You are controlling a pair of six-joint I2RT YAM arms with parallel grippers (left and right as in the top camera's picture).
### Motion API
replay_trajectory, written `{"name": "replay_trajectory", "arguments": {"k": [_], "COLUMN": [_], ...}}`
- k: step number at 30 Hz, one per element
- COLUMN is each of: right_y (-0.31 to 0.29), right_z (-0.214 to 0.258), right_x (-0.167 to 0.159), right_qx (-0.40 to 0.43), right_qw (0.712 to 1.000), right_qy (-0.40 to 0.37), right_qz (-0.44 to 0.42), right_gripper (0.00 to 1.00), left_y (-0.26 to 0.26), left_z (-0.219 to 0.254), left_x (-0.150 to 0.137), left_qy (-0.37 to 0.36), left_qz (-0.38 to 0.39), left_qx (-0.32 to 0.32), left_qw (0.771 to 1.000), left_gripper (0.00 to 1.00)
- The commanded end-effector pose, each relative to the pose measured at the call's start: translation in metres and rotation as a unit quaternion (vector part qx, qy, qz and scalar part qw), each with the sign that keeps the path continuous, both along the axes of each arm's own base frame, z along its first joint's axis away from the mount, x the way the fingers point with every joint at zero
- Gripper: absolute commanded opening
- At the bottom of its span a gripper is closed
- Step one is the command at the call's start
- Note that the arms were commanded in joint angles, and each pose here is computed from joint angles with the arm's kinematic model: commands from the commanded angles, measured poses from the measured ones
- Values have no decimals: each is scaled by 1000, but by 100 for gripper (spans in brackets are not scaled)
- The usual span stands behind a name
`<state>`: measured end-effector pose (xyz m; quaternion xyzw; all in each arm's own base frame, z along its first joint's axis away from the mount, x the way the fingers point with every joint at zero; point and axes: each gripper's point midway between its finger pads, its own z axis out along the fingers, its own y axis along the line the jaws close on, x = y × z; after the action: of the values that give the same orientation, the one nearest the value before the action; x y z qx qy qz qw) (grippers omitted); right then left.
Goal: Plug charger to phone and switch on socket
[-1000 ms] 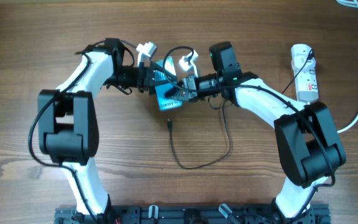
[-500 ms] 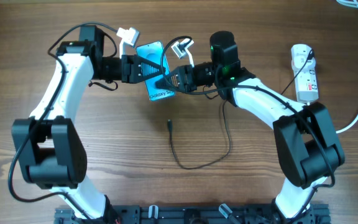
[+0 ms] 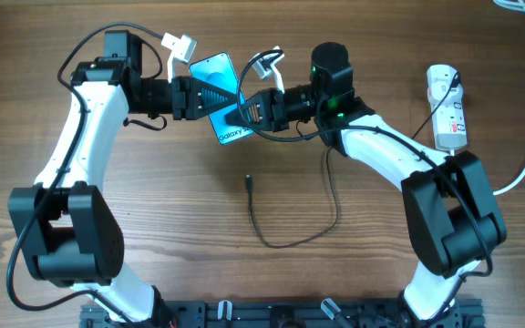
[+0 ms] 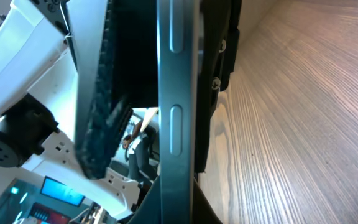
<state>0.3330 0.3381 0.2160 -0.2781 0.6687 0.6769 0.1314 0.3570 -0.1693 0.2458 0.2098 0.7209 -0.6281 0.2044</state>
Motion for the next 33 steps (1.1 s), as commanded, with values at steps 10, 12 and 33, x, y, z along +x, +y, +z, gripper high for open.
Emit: {"name": "replay_trajectory", "arguments": {"k": [10,12,33], "right_y": [-5,-5,-91], "right_z": [-18,-18,-20], "right_x": [14,13,75], "right_qx": [-21,-20,-18], "right_qw": [998,998,989], "right_qy": [42,42,53], "right_qz": [-35,-34,-137], "right_gripper": [4,13,100], "left_y": [4,4,-12], "left_z": [53,53,-25], "left_x": [-14,-14,-44], "left_qy": [-63,-63,171], "left_qz": [-11,-10,5], "left_qx": [-65,-65,138], "left_qw": [996,996,975], "left_gripper": [4,4,4]}}
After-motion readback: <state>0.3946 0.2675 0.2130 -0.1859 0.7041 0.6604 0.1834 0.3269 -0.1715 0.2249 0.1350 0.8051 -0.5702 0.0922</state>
